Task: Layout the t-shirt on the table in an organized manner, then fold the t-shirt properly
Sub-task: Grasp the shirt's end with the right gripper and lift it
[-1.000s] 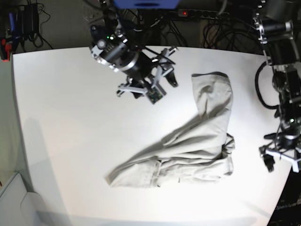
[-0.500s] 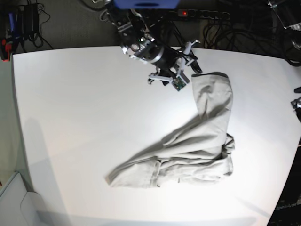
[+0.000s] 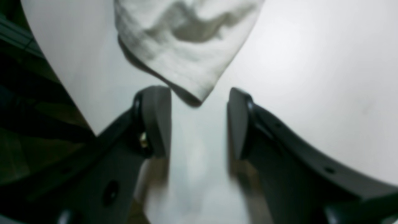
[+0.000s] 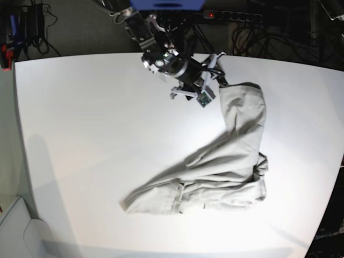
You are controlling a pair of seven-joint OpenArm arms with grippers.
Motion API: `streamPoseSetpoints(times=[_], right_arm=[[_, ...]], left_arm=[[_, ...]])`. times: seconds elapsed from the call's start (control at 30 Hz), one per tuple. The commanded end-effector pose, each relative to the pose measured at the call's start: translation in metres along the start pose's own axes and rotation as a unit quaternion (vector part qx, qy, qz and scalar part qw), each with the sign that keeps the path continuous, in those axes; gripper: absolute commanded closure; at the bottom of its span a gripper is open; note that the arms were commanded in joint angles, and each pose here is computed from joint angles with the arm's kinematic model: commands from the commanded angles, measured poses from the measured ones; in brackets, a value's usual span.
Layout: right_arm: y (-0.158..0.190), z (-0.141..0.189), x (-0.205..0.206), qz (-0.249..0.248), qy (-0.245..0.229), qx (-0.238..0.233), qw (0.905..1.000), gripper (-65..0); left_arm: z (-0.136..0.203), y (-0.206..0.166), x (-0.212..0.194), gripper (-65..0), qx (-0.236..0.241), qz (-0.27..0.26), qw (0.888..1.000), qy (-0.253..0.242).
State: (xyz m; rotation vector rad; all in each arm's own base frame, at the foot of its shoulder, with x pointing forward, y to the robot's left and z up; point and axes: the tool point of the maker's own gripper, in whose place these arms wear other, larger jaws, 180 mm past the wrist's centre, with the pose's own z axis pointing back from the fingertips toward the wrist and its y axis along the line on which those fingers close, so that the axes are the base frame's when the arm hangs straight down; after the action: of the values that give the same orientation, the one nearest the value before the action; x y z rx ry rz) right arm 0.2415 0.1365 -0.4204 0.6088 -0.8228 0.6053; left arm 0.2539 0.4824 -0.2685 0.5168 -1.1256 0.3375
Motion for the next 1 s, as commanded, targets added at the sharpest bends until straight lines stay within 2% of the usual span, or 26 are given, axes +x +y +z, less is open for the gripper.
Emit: streamPoseSetpoints(times=[0.0,0.2,0.33,0.4,0.7,0.97], right_arm=[[0.000,-0.003,0.022,0.004,-0.027,0.005,0.9996,-30.7],[-0.003,-0.011,0.005,-0.001,-0.003,0.008,1.0000,-30.7],[-0.005,-0.017,0.003,-0.008,-0.024,0.010,0.9996,-30.8],[-0.004,-0.019,-0.004,-0.013,-0.021,0.012,0.9996,-30.7],[0.048,-0.029,-0.028,0.023,0.014,0.075,0.9968,-30.6],[0.051,-0.030,-0.027,0.029,0.014,0.079,0.9963,-30.5]], left_arm=[[0.000,0.003,0.030,-62.3,0.000,-0.009,0.999,-0.043],[0.002,0.001,0.033,-62.3,-0.001,-0.009,0.999,-0.048],[0.002,0.001,0.034,-62.3,-0.001,-0.010,0.999,-0.048],[0.003,0.001,0.032,-62.3,-0.001,-0.011,0.999,-0.046],[0.005,0.003,0.024,-62.3,-0.001,-0.017,0.999,-0.037],[0.006,0.002,0.023,-62.3,-0.001,-0.017,0.999,-0.036]])
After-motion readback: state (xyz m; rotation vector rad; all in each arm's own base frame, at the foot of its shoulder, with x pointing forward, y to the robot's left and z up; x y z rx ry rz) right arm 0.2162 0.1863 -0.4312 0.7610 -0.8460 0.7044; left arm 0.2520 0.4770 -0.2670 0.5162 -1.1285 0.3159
